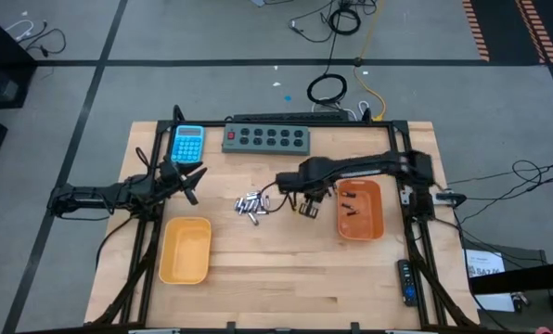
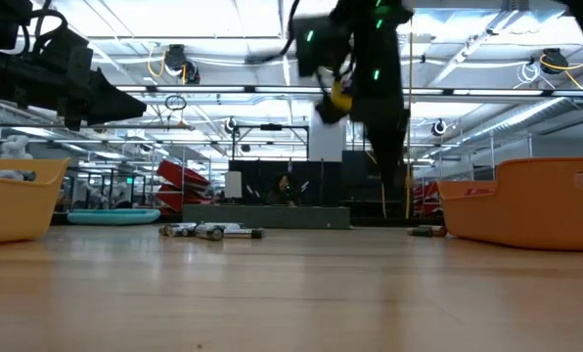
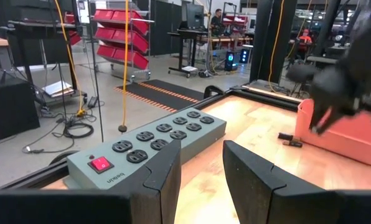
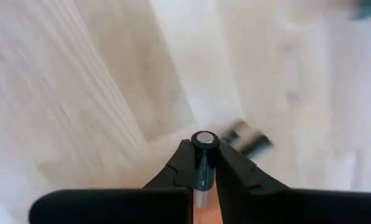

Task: Sort batteries
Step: Put the black battery into the orange bin

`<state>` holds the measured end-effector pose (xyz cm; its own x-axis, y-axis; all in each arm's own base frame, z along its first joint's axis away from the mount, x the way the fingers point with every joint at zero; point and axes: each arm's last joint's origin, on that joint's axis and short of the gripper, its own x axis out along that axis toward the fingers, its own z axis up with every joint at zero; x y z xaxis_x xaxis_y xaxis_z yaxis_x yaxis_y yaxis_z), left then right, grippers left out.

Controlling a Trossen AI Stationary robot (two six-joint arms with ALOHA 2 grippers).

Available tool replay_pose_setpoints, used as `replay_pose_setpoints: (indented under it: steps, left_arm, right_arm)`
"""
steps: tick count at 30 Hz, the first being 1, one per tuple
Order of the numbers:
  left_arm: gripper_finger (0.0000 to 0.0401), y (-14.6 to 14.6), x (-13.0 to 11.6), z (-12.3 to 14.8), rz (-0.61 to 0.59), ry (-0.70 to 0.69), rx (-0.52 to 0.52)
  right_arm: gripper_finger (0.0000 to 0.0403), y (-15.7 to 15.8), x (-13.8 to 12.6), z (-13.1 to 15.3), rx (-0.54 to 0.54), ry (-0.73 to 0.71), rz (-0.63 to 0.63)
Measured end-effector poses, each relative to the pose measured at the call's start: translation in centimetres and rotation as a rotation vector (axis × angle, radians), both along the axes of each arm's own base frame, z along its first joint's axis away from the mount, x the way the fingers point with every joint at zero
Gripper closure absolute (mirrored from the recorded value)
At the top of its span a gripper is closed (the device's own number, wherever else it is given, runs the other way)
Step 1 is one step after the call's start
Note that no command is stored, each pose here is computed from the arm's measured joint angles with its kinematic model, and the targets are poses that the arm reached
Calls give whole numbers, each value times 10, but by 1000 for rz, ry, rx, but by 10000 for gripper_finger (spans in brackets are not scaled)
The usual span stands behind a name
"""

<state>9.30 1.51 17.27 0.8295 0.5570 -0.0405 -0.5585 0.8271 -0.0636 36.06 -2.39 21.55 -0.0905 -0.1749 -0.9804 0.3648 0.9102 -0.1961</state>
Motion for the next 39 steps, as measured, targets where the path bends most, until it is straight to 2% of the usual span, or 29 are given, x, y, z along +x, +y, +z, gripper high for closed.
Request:
replay_pose_setpoints:
  steps: [4,7,13,16,19,23,26,29,34,37,39]
  left_arm:
    - [274,0,0,-1,0,6,-3]
    - [274,0,0,-2,0,15,-13]
    - [274,-1,1,-3,-18,20,-27]
    - [274,-1,1,-3,-19,24,-27]
    - [274,-1,1,-3,-20,26,-23]
    - [274,-1,1,-3,-20,19,-22]
    - [274,0,1,-3,-5,19,-20]
    - [274,0,1,-2,10,23,-10]
    - [274,0,1,-2,21,22,3]
    - [274,1,1,-2,23,21,2]
    - [274,1,1,-2,23,20,2]
  right_arm:
    - [384,6,-27,35,-38,-30,-133]
    - [384,16,-53,48,-54,-51,-211]
    - [377,25,-99,20,4,-51,-389]
    - [332,26,-114,-2,16,-56,-431]
    - [269,28,-123,-13,87,-44,-448]
    - [199,28,-123,-13,103,-39,-442]
    - [173,28,-119,1,108,-42,-414]
    - [170,25,-111,29,62,-85,-375]
    - [186,8,-88,72,-42,-302,-262]
    - [197,-9,-72,74,-60,-385,-224]
    - [204,-22,-64,66,-64,-388,-230]
